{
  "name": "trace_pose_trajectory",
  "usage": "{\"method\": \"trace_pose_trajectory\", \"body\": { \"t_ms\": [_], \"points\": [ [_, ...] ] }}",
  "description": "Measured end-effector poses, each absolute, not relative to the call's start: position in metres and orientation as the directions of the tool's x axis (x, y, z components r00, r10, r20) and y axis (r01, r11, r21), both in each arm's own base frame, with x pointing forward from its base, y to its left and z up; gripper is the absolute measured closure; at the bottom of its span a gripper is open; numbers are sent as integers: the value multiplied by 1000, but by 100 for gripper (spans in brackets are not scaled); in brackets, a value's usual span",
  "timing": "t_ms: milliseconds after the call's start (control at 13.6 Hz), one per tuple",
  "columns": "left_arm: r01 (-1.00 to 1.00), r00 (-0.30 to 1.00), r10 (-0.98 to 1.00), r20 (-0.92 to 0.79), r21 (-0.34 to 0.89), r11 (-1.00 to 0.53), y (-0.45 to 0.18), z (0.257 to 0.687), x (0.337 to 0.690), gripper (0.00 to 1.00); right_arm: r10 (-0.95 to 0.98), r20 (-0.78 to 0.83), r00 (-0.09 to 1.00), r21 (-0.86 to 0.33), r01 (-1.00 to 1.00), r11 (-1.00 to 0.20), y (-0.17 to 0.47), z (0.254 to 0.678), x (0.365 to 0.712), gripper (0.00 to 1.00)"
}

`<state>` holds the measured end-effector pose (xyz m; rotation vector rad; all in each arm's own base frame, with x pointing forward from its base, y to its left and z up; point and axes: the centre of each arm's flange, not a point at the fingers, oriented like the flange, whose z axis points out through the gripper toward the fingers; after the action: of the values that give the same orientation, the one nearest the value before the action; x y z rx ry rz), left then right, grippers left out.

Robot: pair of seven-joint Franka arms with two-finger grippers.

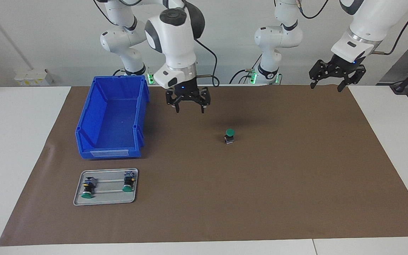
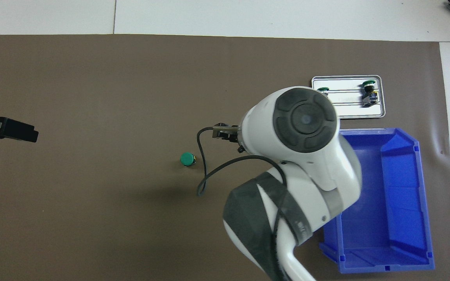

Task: Place and press button with both arms
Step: 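Reach the right gripper to the upright part and grasp it, then carry the part with the right gripper toward the blue bin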

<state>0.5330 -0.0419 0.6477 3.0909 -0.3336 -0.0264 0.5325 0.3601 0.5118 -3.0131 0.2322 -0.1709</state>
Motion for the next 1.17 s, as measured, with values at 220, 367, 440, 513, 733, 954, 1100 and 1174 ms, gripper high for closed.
{"method": "trace_pose_trajectory", "body": {
  "t_ms": [220,367,440,513,733,954,1100,1174],
  "points": [
    [-202,979,-202,-15,35,-979,-36,647,533,0,-111,153,982,-127,-91,-988,426,459,521,0],
    [-202,979,-203,-15,35,-979,-36,647,533,0,-63,177,982,-114,-44,-993,452,432,513,0],
    [-202,979,-203,-15,35,-979,-36,647,533,0,-35,187,982,-102,-16,-995,465,419,508,0],
    [-201,979,-202,-15,35,-979,-35,647,533,0,-1,205,979,-85,16,-996,476,404,504,0],
    [-196,980,-197,-15,35,-980,-33,647,533,0,59,230,972,-34,68,-997,490,354,505,0],
    [-194,981,-195,-15,35,-980,-32,647,533,0,85,226,971,-18,91,-996,497,337,500,0],
    [-194,981,-194,-15,35,-980,-31,647,533,0,104,223,969,-15,110,-994,505,334,491,0],
    [-193,981,-194,-15,35,-981,-31,647,533,0,114,223,968,-13,120,-993,507,333,490,0]
  ]
}}
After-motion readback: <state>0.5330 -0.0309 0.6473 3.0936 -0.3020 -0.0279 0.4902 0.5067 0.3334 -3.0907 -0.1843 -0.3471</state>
